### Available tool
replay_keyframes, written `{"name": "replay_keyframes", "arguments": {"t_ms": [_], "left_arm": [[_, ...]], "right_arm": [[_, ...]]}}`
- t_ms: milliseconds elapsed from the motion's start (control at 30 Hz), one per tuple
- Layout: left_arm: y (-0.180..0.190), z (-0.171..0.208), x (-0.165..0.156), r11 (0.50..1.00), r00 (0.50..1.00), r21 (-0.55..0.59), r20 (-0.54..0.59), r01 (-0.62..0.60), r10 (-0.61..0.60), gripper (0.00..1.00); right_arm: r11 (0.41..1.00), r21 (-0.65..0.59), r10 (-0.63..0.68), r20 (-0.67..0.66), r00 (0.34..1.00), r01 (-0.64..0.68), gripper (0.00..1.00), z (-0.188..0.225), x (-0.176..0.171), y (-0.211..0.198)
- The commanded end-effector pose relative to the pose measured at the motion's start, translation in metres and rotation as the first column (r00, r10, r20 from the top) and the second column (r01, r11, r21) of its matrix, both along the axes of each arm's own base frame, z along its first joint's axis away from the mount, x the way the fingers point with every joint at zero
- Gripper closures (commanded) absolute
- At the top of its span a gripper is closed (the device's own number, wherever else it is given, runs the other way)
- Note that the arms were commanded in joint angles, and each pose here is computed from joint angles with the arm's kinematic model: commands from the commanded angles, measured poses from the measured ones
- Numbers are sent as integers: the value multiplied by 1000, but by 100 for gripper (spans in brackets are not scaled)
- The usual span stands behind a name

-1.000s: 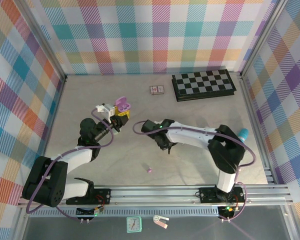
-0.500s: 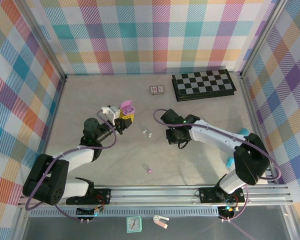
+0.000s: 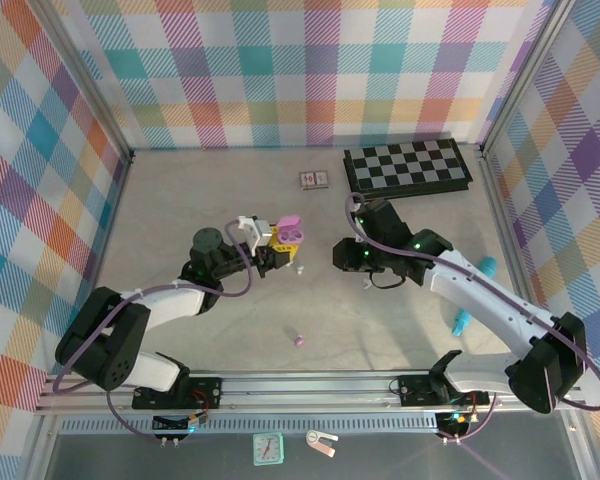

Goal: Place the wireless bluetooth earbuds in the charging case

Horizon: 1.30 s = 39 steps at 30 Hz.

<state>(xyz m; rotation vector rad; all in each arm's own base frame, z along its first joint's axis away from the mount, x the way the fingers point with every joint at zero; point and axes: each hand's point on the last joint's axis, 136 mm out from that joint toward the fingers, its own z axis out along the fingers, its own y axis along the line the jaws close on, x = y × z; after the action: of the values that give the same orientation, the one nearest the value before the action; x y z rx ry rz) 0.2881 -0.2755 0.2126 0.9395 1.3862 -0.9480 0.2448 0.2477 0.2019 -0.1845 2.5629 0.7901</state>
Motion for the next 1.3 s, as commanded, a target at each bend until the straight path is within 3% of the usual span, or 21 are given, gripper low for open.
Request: {"name": "replay_keyframes", "arguments": {"t_ms": [0,167,533,1267], "left_arm": [[-18,10,-12,994,993,-8,45,107,-107,71],[-30,8,-16,988,988,-12,33,153,-152,71],[-40,10,-26,976,976,-17,28,219,-218,71],[-41,18,-29,971,970,-15,51,238,-237,71]], "right_arm": [[984,158,77,64,995,-86,79,40,-3,21],[965,231,94,129,987,-122,79,63,2,27],[958,247,107,156,982,-144,79,70,17,36],[983,150,91,128,988,-110,79,37,27,28]]}}
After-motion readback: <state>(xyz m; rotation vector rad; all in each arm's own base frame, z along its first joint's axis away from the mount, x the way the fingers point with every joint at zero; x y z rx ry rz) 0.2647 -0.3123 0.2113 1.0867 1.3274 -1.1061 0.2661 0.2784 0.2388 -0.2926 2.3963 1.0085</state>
